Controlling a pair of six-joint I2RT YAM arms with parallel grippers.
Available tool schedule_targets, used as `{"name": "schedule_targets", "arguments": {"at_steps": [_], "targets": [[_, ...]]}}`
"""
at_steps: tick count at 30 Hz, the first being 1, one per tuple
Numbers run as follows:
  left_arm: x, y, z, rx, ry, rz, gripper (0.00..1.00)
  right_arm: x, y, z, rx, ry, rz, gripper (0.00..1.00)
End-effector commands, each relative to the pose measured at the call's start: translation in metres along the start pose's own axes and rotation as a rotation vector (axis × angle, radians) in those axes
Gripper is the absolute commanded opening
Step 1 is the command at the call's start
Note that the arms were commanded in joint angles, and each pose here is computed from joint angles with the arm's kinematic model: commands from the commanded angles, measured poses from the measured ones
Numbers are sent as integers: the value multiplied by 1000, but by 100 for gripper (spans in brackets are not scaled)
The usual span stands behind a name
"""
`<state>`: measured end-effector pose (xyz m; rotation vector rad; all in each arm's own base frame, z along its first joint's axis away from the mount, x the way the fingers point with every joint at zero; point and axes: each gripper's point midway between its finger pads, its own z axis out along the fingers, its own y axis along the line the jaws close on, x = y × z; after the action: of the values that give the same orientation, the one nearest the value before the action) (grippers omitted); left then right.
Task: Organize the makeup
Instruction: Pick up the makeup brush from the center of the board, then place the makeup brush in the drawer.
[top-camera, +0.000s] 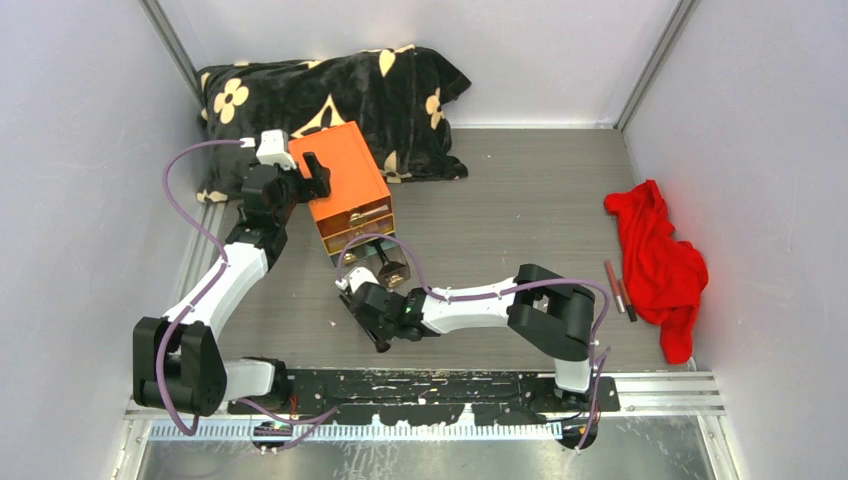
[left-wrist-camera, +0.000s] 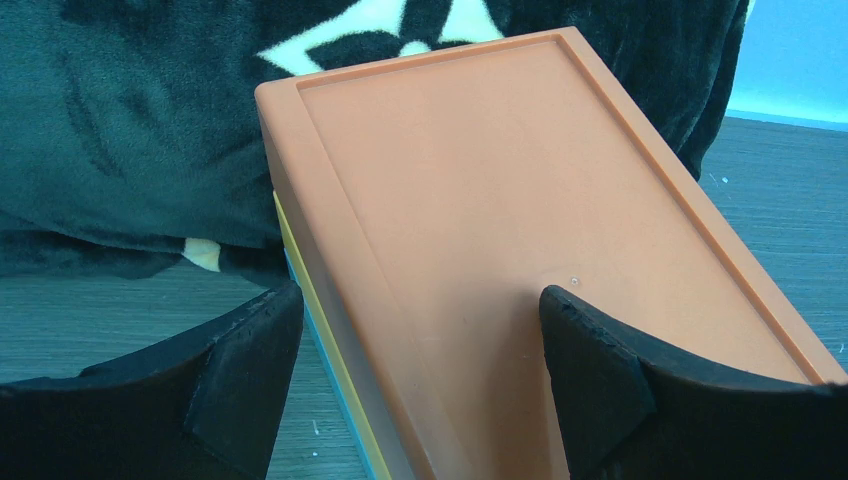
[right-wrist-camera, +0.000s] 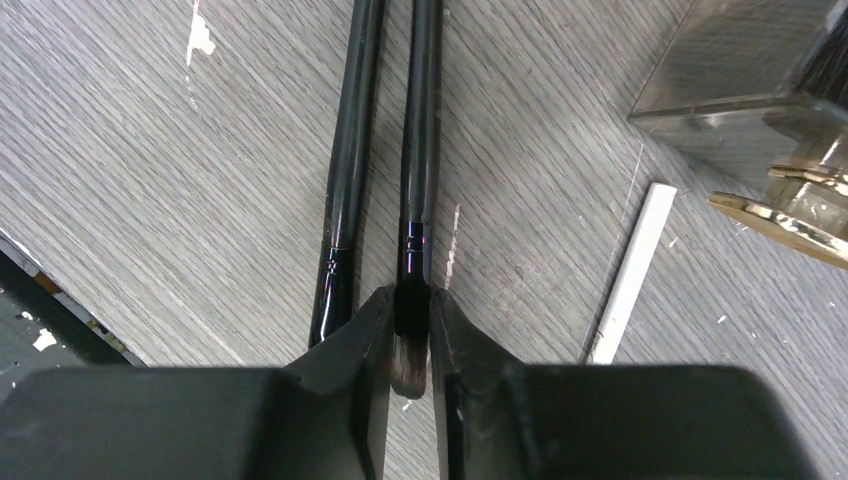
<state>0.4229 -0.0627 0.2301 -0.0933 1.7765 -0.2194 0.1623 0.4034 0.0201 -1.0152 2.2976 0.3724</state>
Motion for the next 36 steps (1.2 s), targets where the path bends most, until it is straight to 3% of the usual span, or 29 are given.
{"name": "schedule_targets", "arguments": {"at_steps": [1, 5, 13, 20, 25, 29, 36], "targets": [[84, 27, -14, -86, 279, 78, 86, 13, -14, -5, 54, 36, -11, 19], [83, 27, -15, -86, 279, 77, 86, 4, -18, -20, 70, 34, -23, 12], [77, 25, -16, -80, 267, 71, 86, -42, -37, -99, 130, -1, -66, 13], [76, 21, -14, -63, 268, 58, 86, -55, -47, -139, 160, 11, -72, 14], [74, 20, -16, -59, 260, 58, 86, -62, -56, -147, 186, 31, -87, 18], [72, 17, -17, -47, 255, 54, 86, -57, -76, -135, 205, 104, -100, 19], [72, 19, -18, -52, 253, 54, 86, -71, -97, -123, 195, 117, -97, 20]]}}
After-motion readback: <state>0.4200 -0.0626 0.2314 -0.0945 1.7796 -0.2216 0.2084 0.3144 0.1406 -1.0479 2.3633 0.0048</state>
